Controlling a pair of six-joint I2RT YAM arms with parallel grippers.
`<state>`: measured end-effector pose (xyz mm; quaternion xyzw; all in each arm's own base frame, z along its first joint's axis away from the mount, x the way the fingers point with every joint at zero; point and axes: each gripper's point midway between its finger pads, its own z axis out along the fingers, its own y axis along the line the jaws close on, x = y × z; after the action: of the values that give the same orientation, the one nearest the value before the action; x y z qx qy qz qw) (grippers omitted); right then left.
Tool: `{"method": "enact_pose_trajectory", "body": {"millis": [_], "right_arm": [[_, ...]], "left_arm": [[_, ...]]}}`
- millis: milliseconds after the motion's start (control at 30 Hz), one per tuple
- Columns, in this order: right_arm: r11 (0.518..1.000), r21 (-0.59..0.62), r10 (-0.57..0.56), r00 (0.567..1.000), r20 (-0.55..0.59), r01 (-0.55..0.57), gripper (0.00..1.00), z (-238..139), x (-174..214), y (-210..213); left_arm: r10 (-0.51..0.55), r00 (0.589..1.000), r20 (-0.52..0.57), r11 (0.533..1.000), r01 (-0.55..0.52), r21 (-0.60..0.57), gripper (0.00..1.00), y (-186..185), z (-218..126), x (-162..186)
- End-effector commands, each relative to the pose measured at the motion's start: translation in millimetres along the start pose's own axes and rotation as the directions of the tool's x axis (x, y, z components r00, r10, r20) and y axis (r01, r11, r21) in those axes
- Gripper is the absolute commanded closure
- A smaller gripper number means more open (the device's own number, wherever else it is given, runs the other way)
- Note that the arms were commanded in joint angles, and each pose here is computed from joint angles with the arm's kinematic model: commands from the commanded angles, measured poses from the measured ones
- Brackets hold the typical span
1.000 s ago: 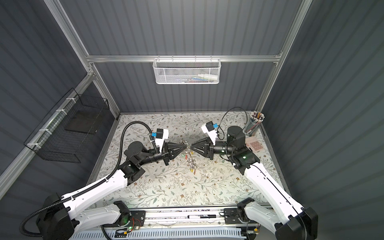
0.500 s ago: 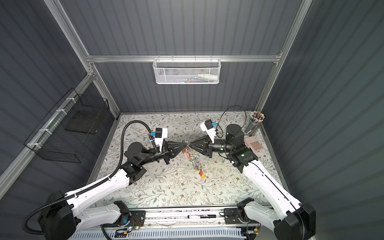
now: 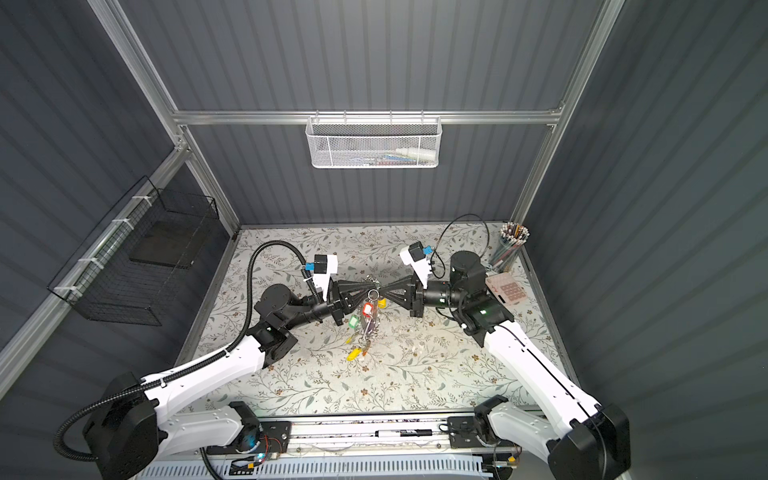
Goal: Put the keys on the keyring
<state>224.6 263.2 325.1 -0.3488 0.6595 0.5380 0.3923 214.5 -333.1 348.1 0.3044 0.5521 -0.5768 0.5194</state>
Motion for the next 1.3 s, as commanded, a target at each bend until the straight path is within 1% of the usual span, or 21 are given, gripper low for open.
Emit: {"method": "enact_pose_trajectory", "body": {"millis": [0,133,167,233,400,433,500,533,667,833,933,1033,1133,1267], "right_arm": [[1.0,-0.029,0.006,1.0,-0.017,-0.006,0.96,6,7,4],[0.999,-0.054,-0.005,1.0,-0.026,0.003,0.91,9,4,9],[0.999,-0.047,0.012,0.999,-0.039,-0.013,0.9,13,7,2],[0.999,-0.033,0.01,0.999,-0.04,-0.011,0.89,15,5,-3],[1.0,-0.012,-0.004,1.0,-0.02,0.004,0.88,13,-5,-4],[1.0,-0.002,-0.007,1.0,-0.014,0.007,0.85,11,-7,-4],[1.0,0.023,-0.007,1.0,-0.007,0.007,0.8,8,-8,-6],[0.999,0.038,-0.001,1.0,-0.011,0.001,0.76,7,-7,-9],[0.994,0.108,-0.015,1.0,0.003,0.015,0.74,-6,-7,-8],[0.976,0.217,0.008,1.0,-0.001,-0.008,0.74,-20,0,-22],[0.966,0.257,0.03,1.0,0.003,-0.03,0.73,-28,3,-27],[0.958,0.286,0.023,0.999,0.023,-0.029,0.71,-36,-1,-28],[0.967,0.256,-0.006,0.999,0.052,-0.007,0.67,-40,-11,-16],[0.984,0.177,-0.036,0.997,0.068,0.024,0.66,-37,-26,4]], "left_arm": [[0.033,0.994,0.102,0.998,-0.038,0.052,1.0,-15,1,-26],[0.023,0.995,0.1,0.996,-0.031,0.084,1.0,-20,3,-24],[0.019,0.995,0.1,0.995,-0.028,0.093,1.0,-21,4,-24],[0.011,0.995,0.094,0.993,-0.022,0.113,1.0,-24,5,-22],[0.025,0.997,0.079,0.995,-0.032,0.09,1.0,-22,1,-17],[0.03,0.997,0.074,0.996,-0.036,0.079,1.0,-21,0,-16],[0.034,0.997,0.072,0.997,-0.039,0.061,1.0,-18,-2,-14],[0.036,0.997,0.071,0.998,-0.04,0.05,1.0,-16,-3,-12],[0.038,0.997,0.068,0.999,-0.039,0.023,1.0,-11,-3,-10],[0.036,0.996,0.079,0.999,-0.037,0.011,1.0,-8,-3,-11],[0.025,0.996,0.08,0.999,-0.028,0.026,1.0,-9,-2,-10],[0.018,0.996,0.083,0.999,-0.021,0.04,1.0,-11,-1,-10],[0.014,0.997,0.075,0.998,-0.018,0.056,1.0,-13,0,-9],[0.008,0.997,0.073,0.997,-0.013,0.072,1.0,-14,1,-8]]}}
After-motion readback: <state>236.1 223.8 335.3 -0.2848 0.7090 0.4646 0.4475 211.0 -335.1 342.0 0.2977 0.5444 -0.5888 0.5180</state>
